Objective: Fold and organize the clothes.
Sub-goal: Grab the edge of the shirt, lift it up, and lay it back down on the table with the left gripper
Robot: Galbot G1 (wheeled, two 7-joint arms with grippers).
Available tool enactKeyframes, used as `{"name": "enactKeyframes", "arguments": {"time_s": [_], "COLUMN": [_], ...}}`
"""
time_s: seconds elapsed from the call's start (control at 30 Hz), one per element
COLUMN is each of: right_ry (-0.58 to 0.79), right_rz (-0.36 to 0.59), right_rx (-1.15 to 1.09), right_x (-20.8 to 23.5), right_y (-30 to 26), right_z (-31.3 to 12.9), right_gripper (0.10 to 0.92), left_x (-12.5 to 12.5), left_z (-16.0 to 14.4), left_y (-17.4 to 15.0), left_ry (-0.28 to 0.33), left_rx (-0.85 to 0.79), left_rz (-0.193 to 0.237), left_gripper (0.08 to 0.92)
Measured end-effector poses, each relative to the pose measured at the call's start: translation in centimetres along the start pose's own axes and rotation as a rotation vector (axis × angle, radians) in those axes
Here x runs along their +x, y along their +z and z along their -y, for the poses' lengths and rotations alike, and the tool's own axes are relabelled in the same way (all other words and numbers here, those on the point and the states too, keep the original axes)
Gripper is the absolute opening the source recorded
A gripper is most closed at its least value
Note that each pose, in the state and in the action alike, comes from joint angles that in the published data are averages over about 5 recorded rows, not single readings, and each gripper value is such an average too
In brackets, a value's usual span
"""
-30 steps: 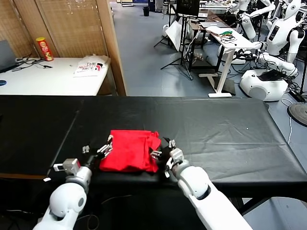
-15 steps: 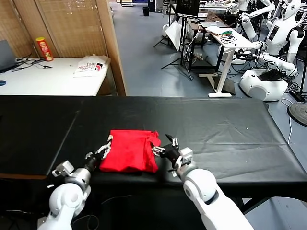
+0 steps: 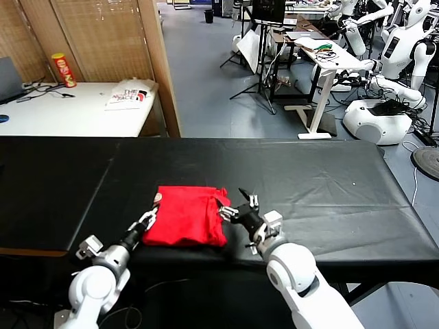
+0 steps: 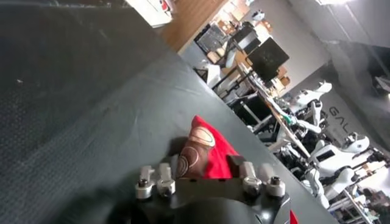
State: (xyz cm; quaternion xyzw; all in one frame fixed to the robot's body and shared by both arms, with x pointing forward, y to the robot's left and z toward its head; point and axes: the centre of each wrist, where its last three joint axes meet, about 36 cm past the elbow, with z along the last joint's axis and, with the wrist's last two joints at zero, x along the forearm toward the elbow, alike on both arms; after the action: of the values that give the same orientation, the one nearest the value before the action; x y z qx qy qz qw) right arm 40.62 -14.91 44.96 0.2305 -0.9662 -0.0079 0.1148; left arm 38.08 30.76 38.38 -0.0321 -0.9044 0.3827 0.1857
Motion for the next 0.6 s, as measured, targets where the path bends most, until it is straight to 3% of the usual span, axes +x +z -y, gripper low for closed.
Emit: {"name": "enactKeyframes", "arguments": {"time_s": [0.13,0.23,0.4,0.6], "right_ry": [0.007,0.015,0.034,0.060], "right_rz": [-0.003,-0.004,-0.009,-0.018], "right_rx": [-0.001,-0.004,-0.011,-0.018], "right_x": [0.3,0.4,0.7,1.1], "right_y": [0.0,0.1,0.3,0.7], "right_z": [0.2,0.4,0.8,1.3], "right_gripper": [0.798,0.798,0.798,0.798], "left_x": [-0.3,-0.5,-0.3,0.6], "left_z": [0.1,0.4,0.7,0.4], "left_y": [0.1,0.0,-0.8,-2.5], "left_ry": [0.004,0.004,-0.026,-0.109], "left_rx": [-0.001,-0.016,-0.107,-0.310], "left_rz": [-0.005,-0.006,0.019,0.067], "left_gripper": [0.191,0.128,0.126,0.126]}}
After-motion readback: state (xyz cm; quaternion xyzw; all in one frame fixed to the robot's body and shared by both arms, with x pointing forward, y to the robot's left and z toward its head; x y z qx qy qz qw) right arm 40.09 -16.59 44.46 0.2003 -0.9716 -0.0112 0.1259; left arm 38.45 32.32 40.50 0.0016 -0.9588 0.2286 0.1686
